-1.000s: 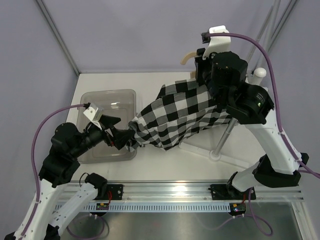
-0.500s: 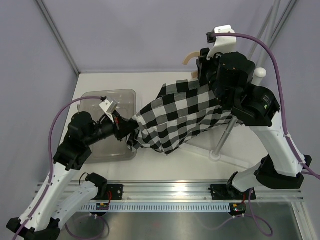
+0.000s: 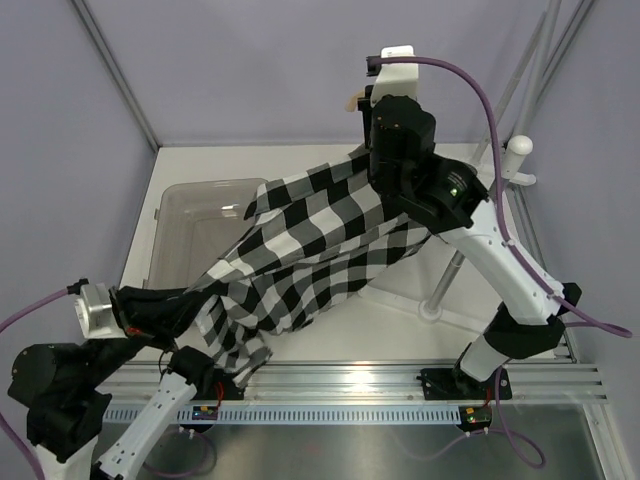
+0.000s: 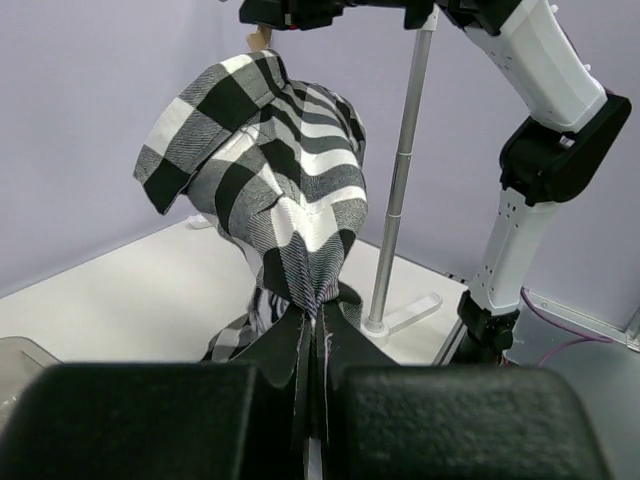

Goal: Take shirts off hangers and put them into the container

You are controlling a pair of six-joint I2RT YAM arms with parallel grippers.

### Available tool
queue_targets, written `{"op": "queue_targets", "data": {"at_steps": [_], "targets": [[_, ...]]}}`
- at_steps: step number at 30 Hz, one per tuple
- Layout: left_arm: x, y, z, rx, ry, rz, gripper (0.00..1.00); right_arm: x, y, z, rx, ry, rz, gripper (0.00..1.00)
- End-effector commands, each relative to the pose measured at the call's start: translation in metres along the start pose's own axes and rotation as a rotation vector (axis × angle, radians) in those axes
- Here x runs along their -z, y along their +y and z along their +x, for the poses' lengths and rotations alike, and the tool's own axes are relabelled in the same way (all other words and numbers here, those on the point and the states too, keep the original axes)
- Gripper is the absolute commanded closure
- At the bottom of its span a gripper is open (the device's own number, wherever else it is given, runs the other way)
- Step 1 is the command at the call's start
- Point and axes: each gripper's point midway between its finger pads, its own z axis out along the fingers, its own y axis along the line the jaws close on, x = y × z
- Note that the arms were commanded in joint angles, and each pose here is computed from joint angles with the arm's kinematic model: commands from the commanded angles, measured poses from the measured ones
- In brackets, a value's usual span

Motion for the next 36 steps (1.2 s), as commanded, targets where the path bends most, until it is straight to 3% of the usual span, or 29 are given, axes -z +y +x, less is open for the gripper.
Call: {"op": "queue_targets", "data": {"at_steps": [1, 4, 9, 12, 15, 16, 20, 23, 26, 31, 36], "targets": [[-0.002, 0.004, 0.007, 0.043, 0.04, -0.026, 1.0, -0.003, -0.043, -0.022, -0.028, -0.047, 0.222, 1.0], [-0.008, 0.006, 0.04, 0.137, 0.095, 0.006, 1.0, -0.002, -0.05, -0.046, -0.069, -0.082, 0.232, 1.0], [-0.005, 0.045, 0.109, 0.246, 0.198, -0.172, 1.0, -0.003, -0.054, -0.08, -0.088, -0.144, 0.252, 1.0], [-0.001, 0.069, 0.134, 0.283, 0.213, -0.294, 1.0, 0.01, -0.073, -0.106, -0.118, -0.201, 0.263, 1.0], [-0.009, 0.084, 0.129, 0.337, 0.204, -0.381, 1.0, 0.023, -0.069, -0.114, -0.152, -0.23, 0.153, 1.0], [-0.019, 0.085, 0.136, 0.369, 0.24, -0.362, 1.0, 0.032, -0.072, -0.119, -0.254, -0.243, 0.097, 1.0], [-0.063, 0.076, 0.126, 0.451, 0.161, -0.198, 1.0, 0.039, -0.054, -0.105, -0.292, -0.206, -0.047, 1.0], [-0.084, 0.074, 0.144, 0.532, 0.201, -0.129, 1.0, 0.038, -0.042, -0.099, -0.306, -0.183, -0.097, 1.0], [-0.1, 0.065, 0.137, 0.557, 0.171, -0.024, 1.0, 0.043, -0.032, -0.105, -0.363, -0.189, -0.166, 1.0], [-0.125, 0.061, 0.167, 0.609, 0.301, 0.04, 1.0, 0.054, -0.018, -0.12, -0.467, -0.208, -0.287, 1.0], [-0.143, 0.052, 0.178, 0.613, 0.327, 0.089, 1.0, 0.055, -0.002, -0.12, -0.477, -0.205, -0.356, 1.0]]}}
